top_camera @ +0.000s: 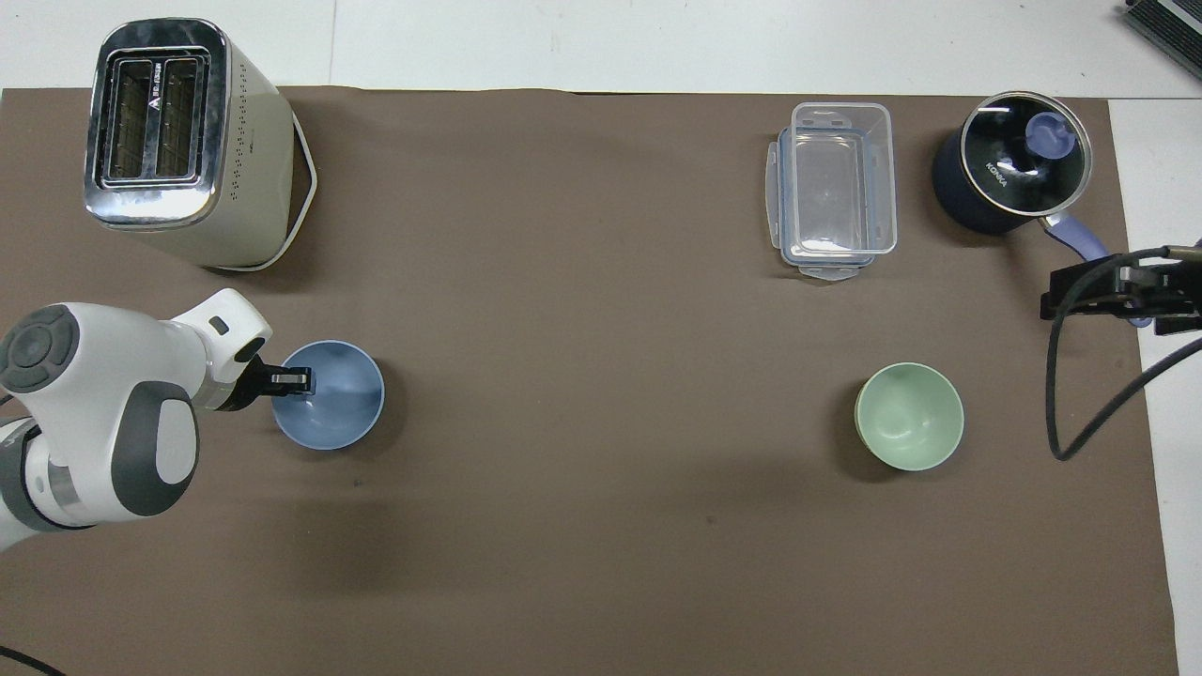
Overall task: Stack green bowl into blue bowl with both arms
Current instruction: 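Slide the blue bowl with the left gripper toward the table center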
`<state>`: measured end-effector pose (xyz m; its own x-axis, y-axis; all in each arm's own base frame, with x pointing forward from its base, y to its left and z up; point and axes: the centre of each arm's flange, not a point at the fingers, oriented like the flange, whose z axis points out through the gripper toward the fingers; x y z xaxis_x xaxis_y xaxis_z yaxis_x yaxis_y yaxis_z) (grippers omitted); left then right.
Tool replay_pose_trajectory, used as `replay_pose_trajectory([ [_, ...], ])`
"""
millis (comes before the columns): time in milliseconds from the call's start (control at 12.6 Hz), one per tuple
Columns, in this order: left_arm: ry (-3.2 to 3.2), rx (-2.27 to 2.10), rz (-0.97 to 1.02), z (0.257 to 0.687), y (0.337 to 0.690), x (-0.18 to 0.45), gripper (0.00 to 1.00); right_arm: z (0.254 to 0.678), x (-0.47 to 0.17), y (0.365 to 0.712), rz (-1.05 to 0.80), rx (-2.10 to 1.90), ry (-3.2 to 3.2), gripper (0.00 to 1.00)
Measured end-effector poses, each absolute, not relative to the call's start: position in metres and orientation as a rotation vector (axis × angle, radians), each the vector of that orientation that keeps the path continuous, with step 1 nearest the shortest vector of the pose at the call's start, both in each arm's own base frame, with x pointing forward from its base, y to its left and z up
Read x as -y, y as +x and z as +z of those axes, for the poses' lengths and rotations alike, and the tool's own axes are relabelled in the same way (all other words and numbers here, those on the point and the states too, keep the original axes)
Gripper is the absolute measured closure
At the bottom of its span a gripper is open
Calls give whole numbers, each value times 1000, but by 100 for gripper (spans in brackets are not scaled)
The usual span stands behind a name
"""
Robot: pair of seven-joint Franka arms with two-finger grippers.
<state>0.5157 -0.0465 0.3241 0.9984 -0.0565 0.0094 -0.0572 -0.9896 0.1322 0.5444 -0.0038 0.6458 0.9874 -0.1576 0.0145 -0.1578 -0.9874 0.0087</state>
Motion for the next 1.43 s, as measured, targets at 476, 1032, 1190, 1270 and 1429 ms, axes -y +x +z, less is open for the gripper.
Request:
replay_pose_trajectory([
  [476, 2993, 102, 7, 358, 529, 50, 95, 645, 4, 543, 17, 248, 3122, 0],
  [1032, 2933, 239, -24, 407, 515, 134, 95, 645, 5, 542, 16, 250, 3121, 0],
  [1190, 2934, 246, -46, 406, 500, 182, 95, 644, 5, 542, 16, 250, 3121, 0],
  [1270, 2936, 244, -44, 404, 491, 205, 95, 644, 5, 542, 15, 250, 3121, 0],
  [1429, 2935, 281, -31, 393, 469, 244, 95, 644, 5, 542, 15, 250, 3121, 0],
])
